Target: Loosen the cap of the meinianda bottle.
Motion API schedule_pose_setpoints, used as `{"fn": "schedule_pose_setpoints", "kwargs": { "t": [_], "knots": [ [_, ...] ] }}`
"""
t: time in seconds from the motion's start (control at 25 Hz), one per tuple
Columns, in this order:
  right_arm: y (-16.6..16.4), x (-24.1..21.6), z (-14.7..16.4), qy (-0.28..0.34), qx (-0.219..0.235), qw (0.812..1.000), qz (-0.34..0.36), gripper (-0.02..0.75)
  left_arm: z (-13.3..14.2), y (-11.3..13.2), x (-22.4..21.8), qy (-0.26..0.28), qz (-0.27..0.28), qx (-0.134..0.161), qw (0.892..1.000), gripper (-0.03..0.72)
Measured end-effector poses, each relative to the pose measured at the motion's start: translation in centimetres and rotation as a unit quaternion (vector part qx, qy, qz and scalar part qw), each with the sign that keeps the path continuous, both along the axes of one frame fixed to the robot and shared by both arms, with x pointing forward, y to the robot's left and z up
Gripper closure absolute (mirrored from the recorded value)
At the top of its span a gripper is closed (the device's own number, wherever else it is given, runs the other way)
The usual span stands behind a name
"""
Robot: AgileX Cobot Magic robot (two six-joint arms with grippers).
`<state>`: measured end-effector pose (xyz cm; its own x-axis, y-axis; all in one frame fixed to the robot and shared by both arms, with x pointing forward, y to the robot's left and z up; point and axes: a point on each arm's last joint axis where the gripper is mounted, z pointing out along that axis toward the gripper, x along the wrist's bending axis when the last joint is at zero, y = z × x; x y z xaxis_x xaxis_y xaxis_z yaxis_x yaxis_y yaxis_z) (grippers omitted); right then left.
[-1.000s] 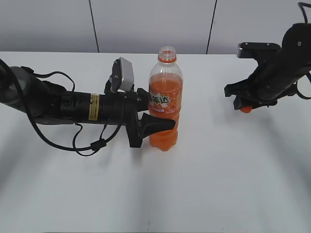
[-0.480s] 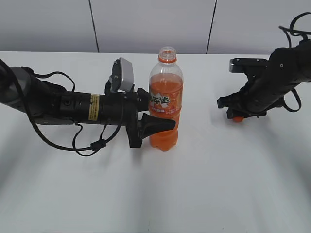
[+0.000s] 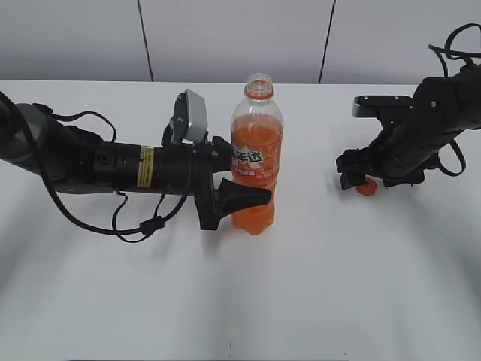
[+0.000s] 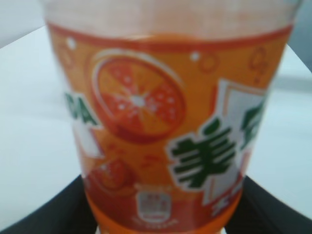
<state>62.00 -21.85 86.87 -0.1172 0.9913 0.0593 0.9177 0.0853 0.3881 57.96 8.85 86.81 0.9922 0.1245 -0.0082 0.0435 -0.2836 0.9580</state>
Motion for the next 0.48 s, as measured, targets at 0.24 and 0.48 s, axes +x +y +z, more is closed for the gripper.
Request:
{"fn": "schedule_pose_setpoints", "kwargs": {
  "t": [0.24,0.48],
  "knots": [
    [0.0,-0.1,1.8,-0.016,0.004,1.0,0.0,0.135,-0.5,0.2,0.0,0.003,0.0,0.012,1.0,0.12],
    [0.0,-0.2,5.3,-0.056,0.012,0.998,0.001,0.142,-0.4,2.1,0.9,0.003,0.014,0.006,1.0,0.103]
  ]
}}
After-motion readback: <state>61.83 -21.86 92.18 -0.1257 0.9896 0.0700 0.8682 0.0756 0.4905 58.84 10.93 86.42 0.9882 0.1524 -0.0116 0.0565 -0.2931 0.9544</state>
